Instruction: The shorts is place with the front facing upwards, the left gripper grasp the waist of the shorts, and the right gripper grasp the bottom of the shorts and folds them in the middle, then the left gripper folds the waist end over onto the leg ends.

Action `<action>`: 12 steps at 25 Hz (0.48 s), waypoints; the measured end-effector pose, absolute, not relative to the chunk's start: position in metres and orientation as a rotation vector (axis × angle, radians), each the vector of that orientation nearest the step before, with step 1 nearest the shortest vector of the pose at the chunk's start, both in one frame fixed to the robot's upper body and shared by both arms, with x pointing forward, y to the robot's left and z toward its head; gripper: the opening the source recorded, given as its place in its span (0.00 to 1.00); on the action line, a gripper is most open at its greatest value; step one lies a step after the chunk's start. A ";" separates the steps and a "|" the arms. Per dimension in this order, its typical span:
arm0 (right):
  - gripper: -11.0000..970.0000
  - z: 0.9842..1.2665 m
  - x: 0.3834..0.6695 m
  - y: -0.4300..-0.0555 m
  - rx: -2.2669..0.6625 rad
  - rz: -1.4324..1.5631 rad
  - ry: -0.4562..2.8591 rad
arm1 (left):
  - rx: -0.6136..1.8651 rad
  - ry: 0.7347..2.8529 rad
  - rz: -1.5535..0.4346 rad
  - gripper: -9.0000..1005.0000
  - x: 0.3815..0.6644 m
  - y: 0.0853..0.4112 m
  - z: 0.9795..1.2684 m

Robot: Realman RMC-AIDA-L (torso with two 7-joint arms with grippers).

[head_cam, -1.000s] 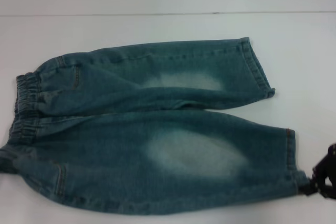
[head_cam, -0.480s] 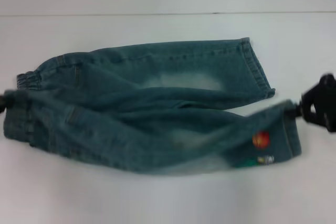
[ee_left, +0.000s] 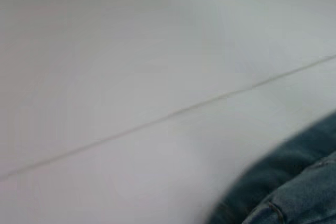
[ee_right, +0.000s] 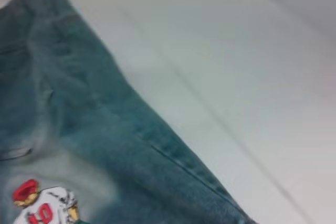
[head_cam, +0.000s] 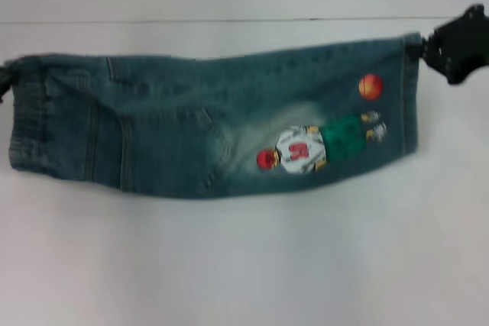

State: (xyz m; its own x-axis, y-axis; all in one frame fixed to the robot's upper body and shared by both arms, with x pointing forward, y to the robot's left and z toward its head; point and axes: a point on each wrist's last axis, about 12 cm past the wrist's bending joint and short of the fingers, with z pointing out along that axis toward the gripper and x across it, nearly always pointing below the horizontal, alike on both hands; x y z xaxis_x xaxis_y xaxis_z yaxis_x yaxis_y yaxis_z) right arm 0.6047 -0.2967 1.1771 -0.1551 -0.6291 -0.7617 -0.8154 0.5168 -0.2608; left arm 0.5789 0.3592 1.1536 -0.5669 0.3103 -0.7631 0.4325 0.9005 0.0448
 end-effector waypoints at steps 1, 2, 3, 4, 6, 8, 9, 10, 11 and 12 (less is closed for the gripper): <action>0.02 1.177 0.610 -0.294 -1.175 0.247 1.868 | 0.522 2.209 -0.171 0.08 0.581 0.359 1.154; 0.02 1.176 0.615 -0.291 -1.165 0.232 1.864 | 0.516 2.200 -0.156 0.08 0.585 0.357 1.153; 0.02 1.174 0.618 -0.288 -1.161 0.223 1.865 | 0.518 2.196 -0.151 0.08 0.587 0.355 1.152; 0.02 1.172 0.622 -0.285 -1.155 0.208 1.867 | 0.519 2.193 -0.147 0.08 0.590 0.352 1.150; 0.02 1.164 0.630 -0.278 -1.147 0.174 1.876 | 0.517 2.187 -0.130 0.08 0.596 0.348 1.146; 0.02 1.157 0.637 -0.272 -1.139 0.135 1.887 | 0.512 2.179 -0.110 0.08 0.601 0.344 1.142; 0.02 1.154 0.640 -0.270 -1.136 0.121 1.891 | 0.516 2.177 -0.106 0.08 0.603 0.342 1.141; 0.02 1.150 0.642 -0.267 -1.133 0.107 1.895 | 0.518 2.176 -0.103 0.08 0.605 0.340 1.139; 0.02 1.147 0.644 -0.266 -1.127 0.094 1.901 | 0.521 2.176 -0.102 0.08 0.607 0.337 1.137; 0.02 1.144 0.645 -0.265 -1.117 0.080 1.906 | 0.523 2.176 -0.098 0.08 0.608 0.336 1.135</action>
